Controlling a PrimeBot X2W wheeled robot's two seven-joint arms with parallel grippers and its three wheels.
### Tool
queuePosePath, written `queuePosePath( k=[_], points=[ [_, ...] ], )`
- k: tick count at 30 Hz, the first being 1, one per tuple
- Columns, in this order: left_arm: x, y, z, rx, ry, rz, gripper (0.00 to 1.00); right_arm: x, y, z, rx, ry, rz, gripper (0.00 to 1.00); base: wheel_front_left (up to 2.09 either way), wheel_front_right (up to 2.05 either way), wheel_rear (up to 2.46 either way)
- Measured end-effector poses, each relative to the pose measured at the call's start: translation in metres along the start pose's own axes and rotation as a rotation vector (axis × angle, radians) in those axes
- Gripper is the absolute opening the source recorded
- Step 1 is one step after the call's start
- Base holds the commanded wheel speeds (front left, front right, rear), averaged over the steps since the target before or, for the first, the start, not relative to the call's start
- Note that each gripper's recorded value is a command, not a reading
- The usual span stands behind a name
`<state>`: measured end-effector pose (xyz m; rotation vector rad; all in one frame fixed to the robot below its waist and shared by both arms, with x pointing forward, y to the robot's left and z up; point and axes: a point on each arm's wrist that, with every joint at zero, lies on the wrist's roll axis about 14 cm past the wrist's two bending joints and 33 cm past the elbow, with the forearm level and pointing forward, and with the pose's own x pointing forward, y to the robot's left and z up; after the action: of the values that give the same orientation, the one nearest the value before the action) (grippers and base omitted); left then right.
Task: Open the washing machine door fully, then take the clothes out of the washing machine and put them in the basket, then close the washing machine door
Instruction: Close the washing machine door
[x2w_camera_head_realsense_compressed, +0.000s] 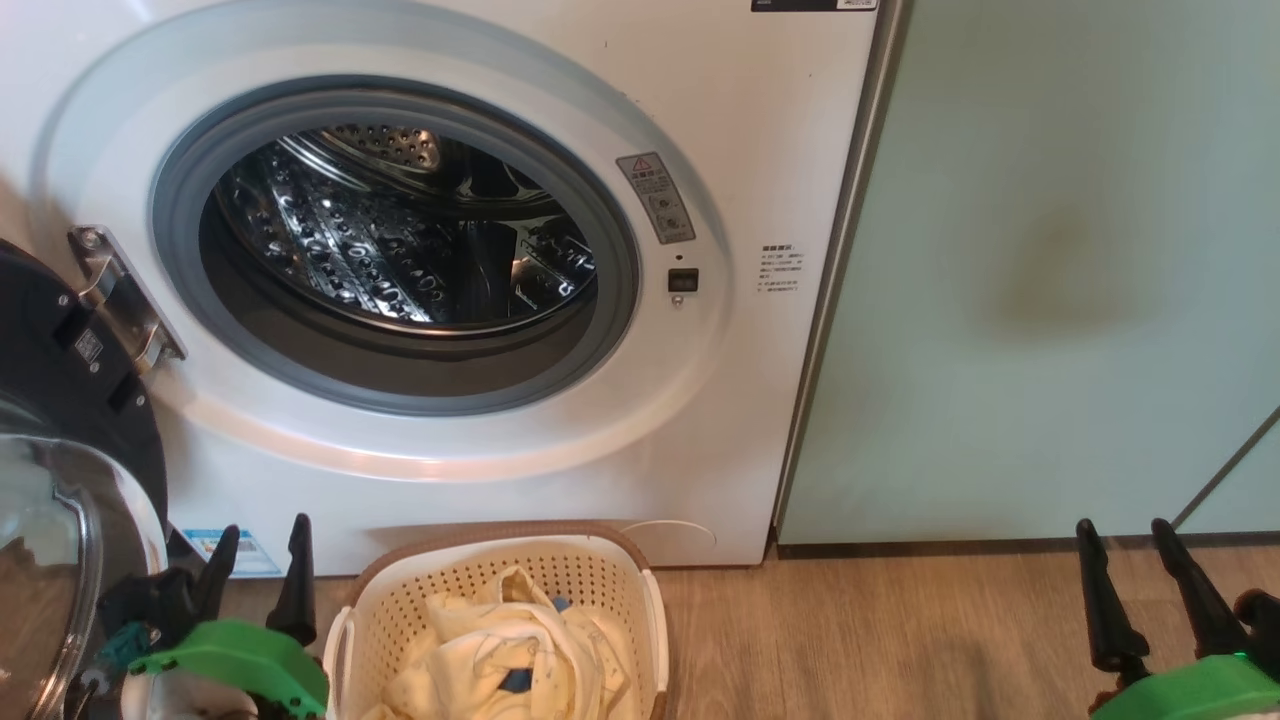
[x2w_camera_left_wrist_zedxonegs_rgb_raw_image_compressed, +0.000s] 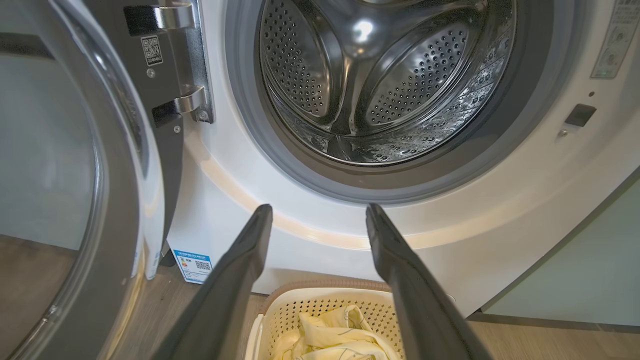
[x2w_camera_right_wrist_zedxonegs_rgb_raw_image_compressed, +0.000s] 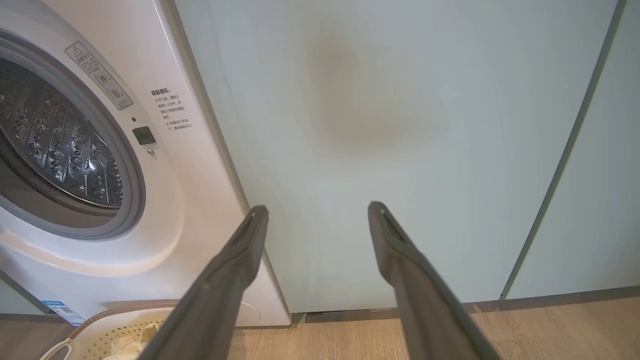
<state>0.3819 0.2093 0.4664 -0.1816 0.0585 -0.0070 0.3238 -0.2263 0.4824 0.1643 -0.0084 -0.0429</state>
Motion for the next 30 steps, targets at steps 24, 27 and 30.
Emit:
queuePosePath(
  k=[24,27,30],
  points=[
    [-0.0058,-0.0047,-0.0039,-0.016,0.01,-0.017,1.0,-0.0011,-0.0015,0.0019,0.001,-0.007,-0.005,1.0,-1.7,1.68,0.02],
    [-0.0062,-0.0044,-0.003,-0.016,0.007,-0.016,1.0,-0.0012,-0.0013,0.0022,0.001,-0.008,-0.004,1.0,-1.1,1.1,0.0],
    [-0.0063,-0.0049,-0.002,-0.018,0.003,-0.016,1.0,-0.0017,-0.0021,0.0019,0.0,-0.007,-0.006,1.0,-0.7,0.7,0.0]
  ],
)
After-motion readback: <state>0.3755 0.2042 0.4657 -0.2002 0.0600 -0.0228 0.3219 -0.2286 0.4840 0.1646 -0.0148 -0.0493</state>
